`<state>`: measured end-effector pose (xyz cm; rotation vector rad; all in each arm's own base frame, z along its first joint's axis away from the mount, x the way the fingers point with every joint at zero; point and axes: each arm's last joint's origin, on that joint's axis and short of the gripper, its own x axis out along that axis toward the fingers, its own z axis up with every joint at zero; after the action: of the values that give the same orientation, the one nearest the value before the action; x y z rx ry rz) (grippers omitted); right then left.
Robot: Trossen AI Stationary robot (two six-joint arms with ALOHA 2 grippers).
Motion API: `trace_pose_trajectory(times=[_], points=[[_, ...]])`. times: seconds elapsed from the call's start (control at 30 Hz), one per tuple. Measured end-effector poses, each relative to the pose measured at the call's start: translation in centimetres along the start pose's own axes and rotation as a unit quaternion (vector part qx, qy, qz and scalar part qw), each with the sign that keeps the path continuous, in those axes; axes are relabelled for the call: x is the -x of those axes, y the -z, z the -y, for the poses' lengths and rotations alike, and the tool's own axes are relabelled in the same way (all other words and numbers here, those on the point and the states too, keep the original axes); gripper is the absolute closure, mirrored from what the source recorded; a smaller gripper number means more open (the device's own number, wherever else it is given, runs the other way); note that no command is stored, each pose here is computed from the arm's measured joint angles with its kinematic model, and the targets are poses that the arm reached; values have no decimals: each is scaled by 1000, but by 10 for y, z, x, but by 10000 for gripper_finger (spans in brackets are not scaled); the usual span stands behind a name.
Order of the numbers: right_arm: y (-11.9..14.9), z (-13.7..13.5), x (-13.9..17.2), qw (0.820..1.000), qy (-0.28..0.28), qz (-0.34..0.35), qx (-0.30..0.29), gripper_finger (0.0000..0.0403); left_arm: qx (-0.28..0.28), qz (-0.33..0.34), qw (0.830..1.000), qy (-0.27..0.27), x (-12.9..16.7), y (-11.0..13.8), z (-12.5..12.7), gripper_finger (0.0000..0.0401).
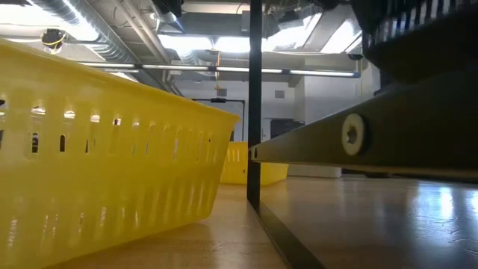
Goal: Stack baskets on shelf by color
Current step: Put the middle black bin on the shelf
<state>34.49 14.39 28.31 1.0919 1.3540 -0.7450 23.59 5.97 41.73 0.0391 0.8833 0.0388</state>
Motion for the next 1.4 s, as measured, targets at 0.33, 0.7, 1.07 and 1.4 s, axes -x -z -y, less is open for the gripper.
trace_pose_trajectory(times=[0.33, 0.7, 1.07, 1.4], points=[[-2, -10, -36, 998, 40, -32, -32, 403, 1, 0, 1000, 1, 0, 0, 0, 330], [1, -9, -39, 995, 56, -33, -75, 378, 0, 0, 1000, 1, 0, 0, 0, 330], [2, -7, -39, 993, 66, -36, -88, 329, 0, 0, 1000, 1, 0, 0, 0, 330], [-2, -11, -17, 997, -17, 66, -37, 328, 0, 0, 1000, 1, 0, 0, 0, 330]])
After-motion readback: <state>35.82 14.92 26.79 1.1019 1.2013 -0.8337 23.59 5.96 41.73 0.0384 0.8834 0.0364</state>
